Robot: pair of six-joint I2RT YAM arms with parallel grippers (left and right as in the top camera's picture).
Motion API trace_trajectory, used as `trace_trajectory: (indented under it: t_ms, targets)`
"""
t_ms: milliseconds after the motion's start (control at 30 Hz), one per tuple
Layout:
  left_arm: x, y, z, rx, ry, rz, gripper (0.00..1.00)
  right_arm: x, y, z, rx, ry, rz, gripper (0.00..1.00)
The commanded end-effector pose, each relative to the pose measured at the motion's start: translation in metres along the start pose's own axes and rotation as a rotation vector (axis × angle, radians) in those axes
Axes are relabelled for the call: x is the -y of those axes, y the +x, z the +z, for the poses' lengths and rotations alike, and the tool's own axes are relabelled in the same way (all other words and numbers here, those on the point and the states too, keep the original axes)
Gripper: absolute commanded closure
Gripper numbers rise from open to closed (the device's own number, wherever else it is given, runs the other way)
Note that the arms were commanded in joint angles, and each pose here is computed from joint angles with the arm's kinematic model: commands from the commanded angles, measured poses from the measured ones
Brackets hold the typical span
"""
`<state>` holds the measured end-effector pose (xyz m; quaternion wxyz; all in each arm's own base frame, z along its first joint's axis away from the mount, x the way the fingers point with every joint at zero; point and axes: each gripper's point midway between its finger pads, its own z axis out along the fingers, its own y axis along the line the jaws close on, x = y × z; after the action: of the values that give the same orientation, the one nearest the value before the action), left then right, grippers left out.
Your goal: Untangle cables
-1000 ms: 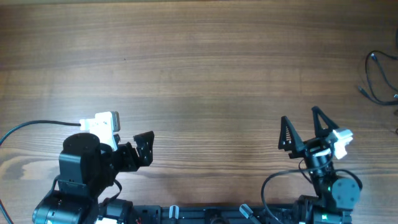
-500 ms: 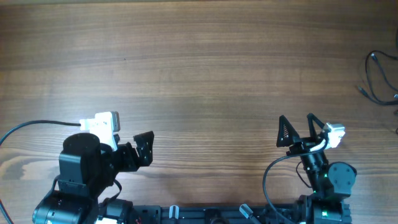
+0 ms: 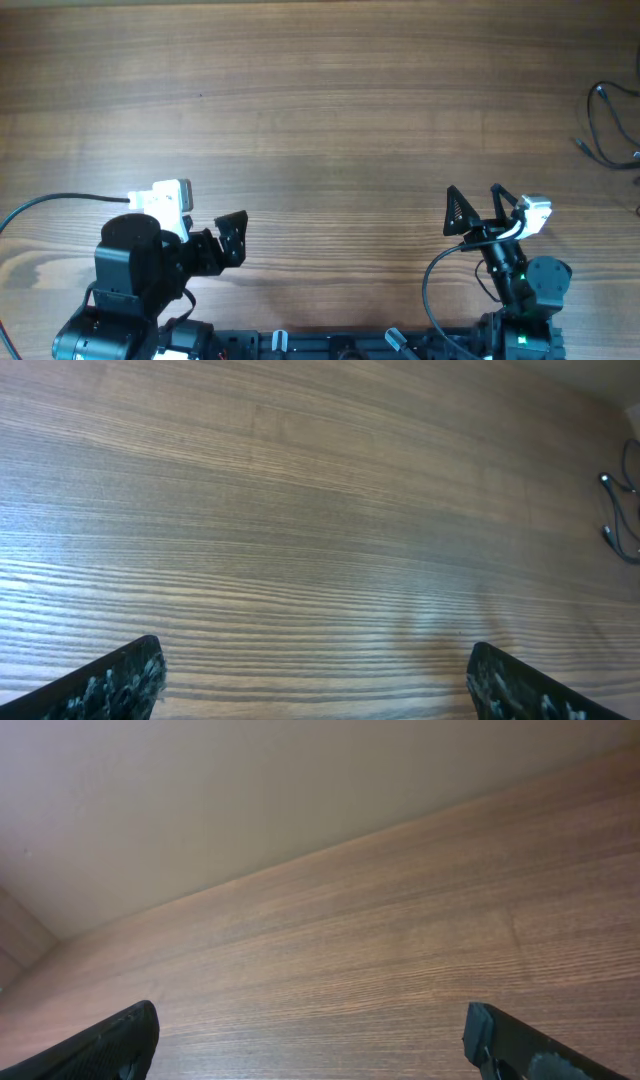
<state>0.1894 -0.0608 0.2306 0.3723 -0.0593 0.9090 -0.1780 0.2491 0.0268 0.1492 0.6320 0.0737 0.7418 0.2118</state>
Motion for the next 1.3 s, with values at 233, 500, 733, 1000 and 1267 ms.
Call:
trace_trajectory:
  t_ms: [233, 500, 733, 1000, 1267]
  targets:
    - [0.000, -0.007, -0.005, 0.029, -0.005, 0.049, 0.02, -0.020, -0.008, -0.003, 0.042, -0.071, -0.043, 0.00]
    - [0.001, -0.009, -0.005, 0.040, -0.001, 0.050, 0.02, -0.038, -0.018, -0.009, 0.092, -0.138, -0.068, 0.00]
    - [0.004, -0.016, -0.005, 0.069, 0.006, 0.122, 0.09, -0.038, -0.018, -0.009, 0.091, -0.138, -0.068, 0.00]
    - [0.011, -0.030, -0.015, 0.163, 0.038, 0.122, 0.08, -0.038, -0.018, -0.009, 0.091, -0.138, -0.068, 0.00]
    - [0.016, -0.021, -0.076, 0.383, 0.128, 0.060, 0.00, -0.038, -0.018, -0.009, 0.091, -0.138, -0.068, 0.00]
